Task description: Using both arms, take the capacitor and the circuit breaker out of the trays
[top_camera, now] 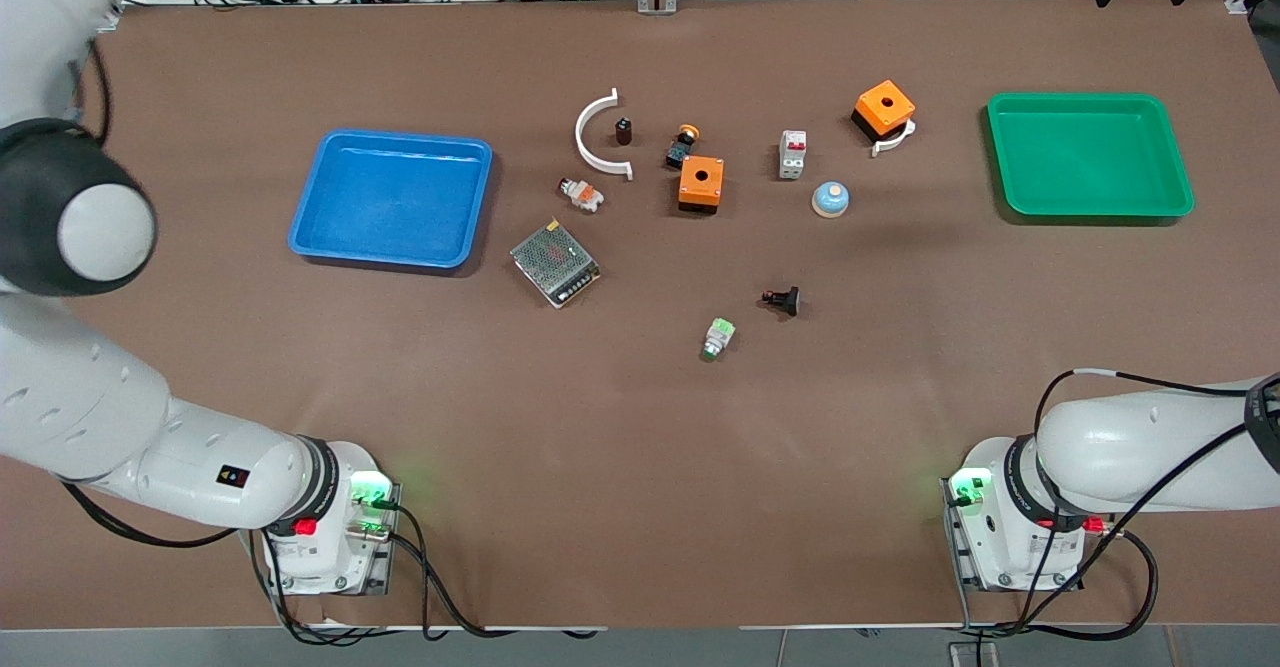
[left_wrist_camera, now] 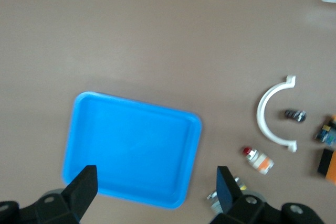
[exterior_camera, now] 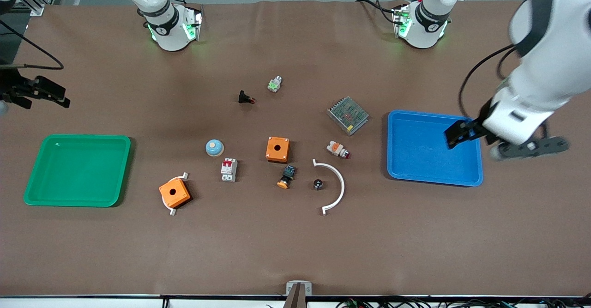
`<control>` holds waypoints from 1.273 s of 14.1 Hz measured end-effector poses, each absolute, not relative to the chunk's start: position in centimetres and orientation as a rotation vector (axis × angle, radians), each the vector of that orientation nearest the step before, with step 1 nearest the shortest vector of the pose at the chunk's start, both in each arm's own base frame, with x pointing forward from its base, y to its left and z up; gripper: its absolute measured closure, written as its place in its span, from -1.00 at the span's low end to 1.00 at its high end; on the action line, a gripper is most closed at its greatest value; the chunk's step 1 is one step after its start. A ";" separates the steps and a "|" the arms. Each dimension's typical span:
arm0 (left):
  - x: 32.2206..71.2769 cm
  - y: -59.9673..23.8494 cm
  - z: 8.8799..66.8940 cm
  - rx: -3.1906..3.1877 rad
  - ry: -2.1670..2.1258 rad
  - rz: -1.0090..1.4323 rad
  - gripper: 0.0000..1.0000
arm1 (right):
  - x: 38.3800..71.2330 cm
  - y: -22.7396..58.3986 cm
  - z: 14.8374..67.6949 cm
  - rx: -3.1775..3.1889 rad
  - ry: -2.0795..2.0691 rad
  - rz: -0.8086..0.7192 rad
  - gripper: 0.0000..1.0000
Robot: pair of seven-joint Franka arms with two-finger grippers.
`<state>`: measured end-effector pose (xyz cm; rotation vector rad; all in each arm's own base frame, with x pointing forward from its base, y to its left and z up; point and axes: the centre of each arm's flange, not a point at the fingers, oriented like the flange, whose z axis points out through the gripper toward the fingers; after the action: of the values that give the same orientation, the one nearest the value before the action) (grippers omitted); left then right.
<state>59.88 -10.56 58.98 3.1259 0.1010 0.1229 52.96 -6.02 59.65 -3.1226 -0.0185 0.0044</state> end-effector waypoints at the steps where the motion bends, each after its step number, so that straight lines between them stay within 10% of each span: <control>1: 58.8 -9.4 60.1 3.125 0.079 0.123 -1.00 | 52.5 -5.9 60.1 -3.123 -0.022 -0.009 -1.00; 18: 53.5 -7.7 64.2 3.116 -0.051 0.192 -1.00 | 51.4 -4.7 61.3 -3.125 -0.054 -0.026 -1.00</control>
<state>53.55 -7.74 64.23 3.1159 -0.0513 0.1922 51.37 -4.71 61.26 -3.1247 -0.0542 -0.0262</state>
